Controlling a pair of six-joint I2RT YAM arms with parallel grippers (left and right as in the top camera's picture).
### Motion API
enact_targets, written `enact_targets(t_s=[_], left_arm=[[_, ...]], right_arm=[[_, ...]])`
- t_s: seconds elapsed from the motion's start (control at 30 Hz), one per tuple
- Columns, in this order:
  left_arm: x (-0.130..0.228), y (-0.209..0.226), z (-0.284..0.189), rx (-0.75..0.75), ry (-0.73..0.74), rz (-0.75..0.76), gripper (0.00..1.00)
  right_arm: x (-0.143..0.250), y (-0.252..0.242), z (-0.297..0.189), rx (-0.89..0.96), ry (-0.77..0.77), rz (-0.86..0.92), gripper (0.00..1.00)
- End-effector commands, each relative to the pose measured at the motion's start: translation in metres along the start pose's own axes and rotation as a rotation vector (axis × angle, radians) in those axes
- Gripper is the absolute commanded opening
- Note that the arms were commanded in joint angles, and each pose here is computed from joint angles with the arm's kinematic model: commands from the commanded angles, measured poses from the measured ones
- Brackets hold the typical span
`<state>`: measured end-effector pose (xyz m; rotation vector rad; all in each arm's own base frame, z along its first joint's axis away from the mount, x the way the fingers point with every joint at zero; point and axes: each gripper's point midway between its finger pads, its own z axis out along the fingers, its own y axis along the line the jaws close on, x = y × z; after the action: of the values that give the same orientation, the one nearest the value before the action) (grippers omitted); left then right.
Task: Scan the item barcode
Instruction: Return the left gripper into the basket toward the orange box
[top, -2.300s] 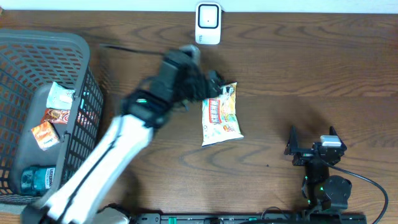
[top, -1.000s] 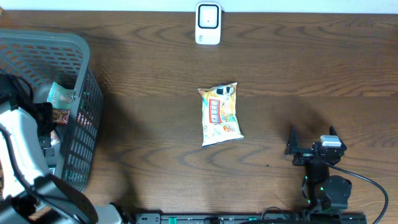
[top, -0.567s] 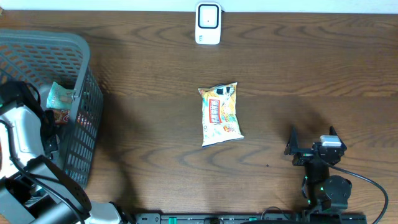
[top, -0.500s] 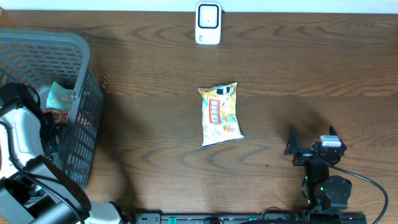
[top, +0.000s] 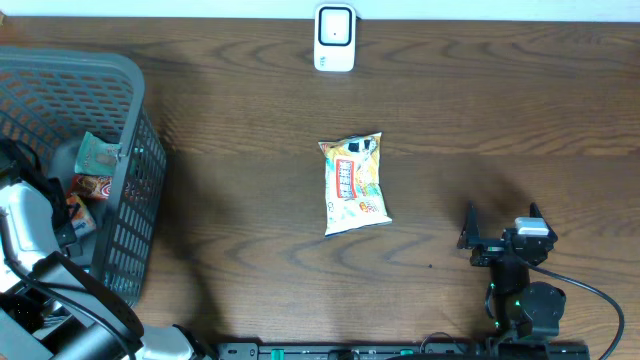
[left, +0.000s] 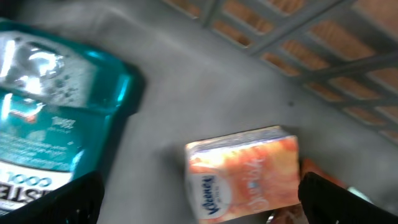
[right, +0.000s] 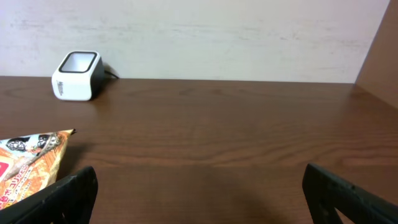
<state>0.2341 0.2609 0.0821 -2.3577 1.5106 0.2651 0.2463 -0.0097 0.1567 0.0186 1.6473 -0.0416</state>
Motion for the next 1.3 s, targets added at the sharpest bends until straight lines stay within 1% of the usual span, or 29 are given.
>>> enact_targets(t_s=[0.0, 0.27, 0.43, 0.47, 0.57, 0.63, 0.67, 0.73, 0.77, 0.87, 1.0, 1.1, 1.27], left_arm=[[-0.002, 0.002, 0.008, -0.003, -0.022, 0.014, 1.00], [0.004, 0.000, 0.024, -0.001, -0.010, 0.016, 1.00], [0.014, 0.007, 0.045, -0.057, 0.017, 0.032, 0.99], [0.015, 0.008, 0.049, -0.067, 0.020, 0.035, 0.97], [0.020, 0.013, 0.060, -0.099, 0.031, 0.044, 0.76], [0.023, 0.016, 0.065, -0.117, 0.039, 0.050, 0.56], [0.024, 0.017, 0.066, -0.122, 0.044, 0.052, 0.42], [0.026, 0.017, 0.067, -0.122, 0.054, 0.054, 0.20], [0.027, 0.015, 0.065, -0.111, 0.064, 0.061, 0.08], [0.023, 0.010, 0.058, -0.084, 0.056, 0.085, 0.07], [0.011, -0.005, 0.034, -0.002, 0.027, 0.171, 0.08], [-0.002, -0.017, 0.000, 0.096, -0.017, 0.187, 0.07], [-0.028, -0.028, -0.076, 0.302, -0.109, 0.124, 0.07]], right_arm=[[0.001, -0.002, 0.000, 0.008, 0.003, -0.015, 0.99], [0.001, -0.002, 0.000, 0.008, 0.003, -0.015, 0.99], [0.001, -0.002, 0.000, 0.008, 0.003, -0.015, 0.99], [0.001, -0.002, 0.000, 0.008, 0.003, -0.015, 0.99], [0.001, -0.002, 0.000, 0.008, 0.003, -0.015, 0.99], [0.001, -0.002, 0.000, 0.008, 0.003, -0.015, 0.99], [0.001, -0.002, 0.000, 0.008, 0.003, -0.015, 0.99], [0.001, -0.002, 0.000, 0.008, 0.003, -0.015, 0.99], [0.001, -0.002, 0.000, 0.008, 0.003, -0.015, 0.99], [0.001, -0.002, 0.000, 0.008, 0.003, -0.015, 0.99], [0.001, -0.002, 0.000, 0.008, 0.003, -0.015, 0.99], [0.001, -0.002, 0.000, 0.008, 0.003, -0.015, 0.99], [0.001, -0.002, 0.000, 0.008, 0.003, -0.015, 0.99]])
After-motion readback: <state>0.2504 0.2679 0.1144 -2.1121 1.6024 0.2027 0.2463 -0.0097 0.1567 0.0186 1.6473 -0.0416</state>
